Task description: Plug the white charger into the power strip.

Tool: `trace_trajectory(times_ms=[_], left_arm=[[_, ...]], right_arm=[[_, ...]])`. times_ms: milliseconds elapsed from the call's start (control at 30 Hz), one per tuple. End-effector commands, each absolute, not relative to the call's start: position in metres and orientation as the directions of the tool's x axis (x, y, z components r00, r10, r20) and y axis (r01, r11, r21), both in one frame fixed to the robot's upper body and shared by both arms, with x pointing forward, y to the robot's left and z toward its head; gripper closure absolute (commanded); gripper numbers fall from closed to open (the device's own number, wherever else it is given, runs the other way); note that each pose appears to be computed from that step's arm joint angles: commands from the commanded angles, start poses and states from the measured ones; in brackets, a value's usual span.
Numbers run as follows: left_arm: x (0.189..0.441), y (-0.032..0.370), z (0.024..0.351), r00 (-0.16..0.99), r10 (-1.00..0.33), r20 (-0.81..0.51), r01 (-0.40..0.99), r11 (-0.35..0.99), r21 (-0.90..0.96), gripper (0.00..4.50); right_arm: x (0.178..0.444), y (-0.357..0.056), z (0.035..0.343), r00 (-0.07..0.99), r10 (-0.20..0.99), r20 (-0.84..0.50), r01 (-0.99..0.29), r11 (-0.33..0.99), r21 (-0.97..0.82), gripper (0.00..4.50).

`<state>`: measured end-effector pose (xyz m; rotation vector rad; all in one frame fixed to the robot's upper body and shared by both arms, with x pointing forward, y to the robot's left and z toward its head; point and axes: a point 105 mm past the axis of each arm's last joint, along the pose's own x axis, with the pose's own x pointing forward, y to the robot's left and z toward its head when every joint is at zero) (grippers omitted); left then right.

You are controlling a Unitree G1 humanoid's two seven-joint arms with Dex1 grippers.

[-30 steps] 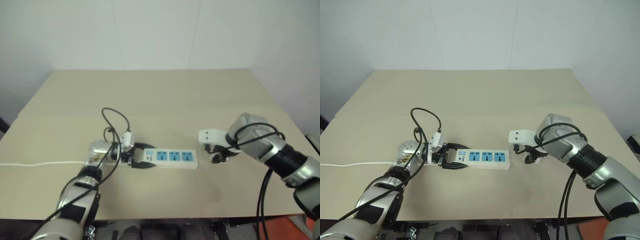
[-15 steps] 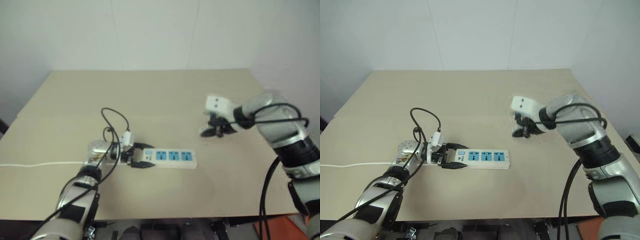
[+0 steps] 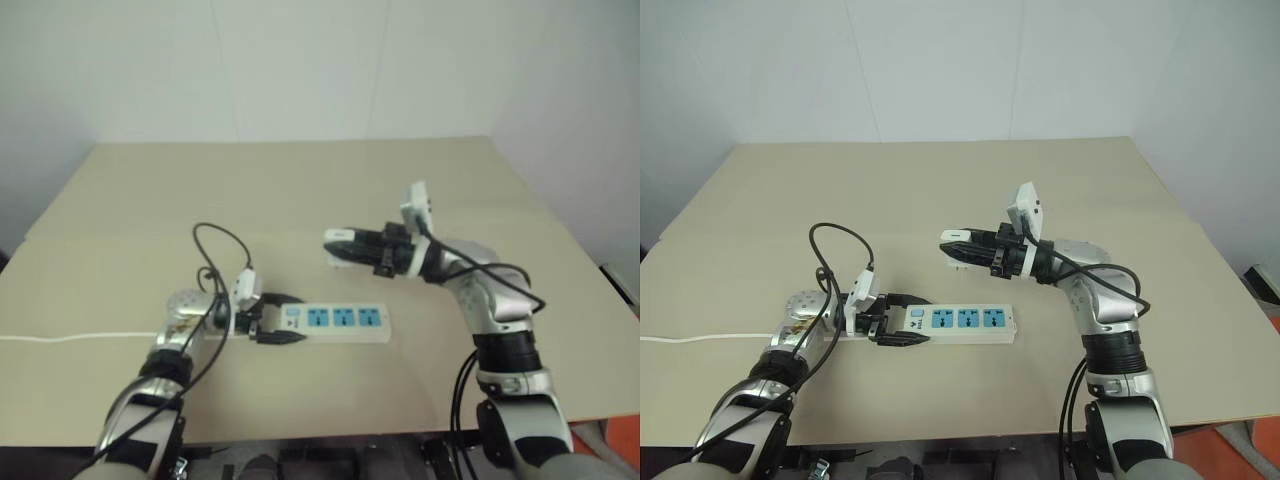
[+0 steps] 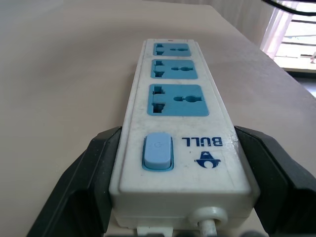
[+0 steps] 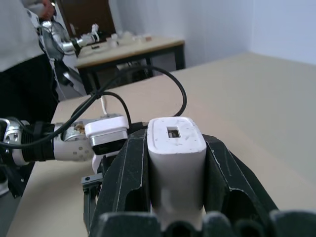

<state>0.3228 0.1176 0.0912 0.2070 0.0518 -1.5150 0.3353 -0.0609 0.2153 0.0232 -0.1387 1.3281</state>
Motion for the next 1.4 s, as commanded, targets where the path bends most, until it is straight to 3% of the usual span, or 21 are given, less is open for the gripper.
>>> trace_trajectory(times_ms=[33,467,1400], left_arm=[[0.32,0.116,0.095,0.058,-0.984,-0.169,0.994,0.041,0.104,1.21],[0.317,0.115,0.091,0.067,-0.98,-0.185,0.993,0.049,0.104,1.21],[0.321,0.116,0.093,0.072,-0.98,-0.186,0.991,0.05,0.122,1.21]], right_arm=[[0.33,-0.054,0.212,0.169,0.97,0.175,-0.978,0.187,-0.096,3.38],[0.328,-0.038,0.168,0.075,0.988,0.135,-0.995,0.083,-0.06,3.38],[0.339,-0.036,0.133,0.121,0.991,0.064,-0.992,0.123,-0.025,3.38]])
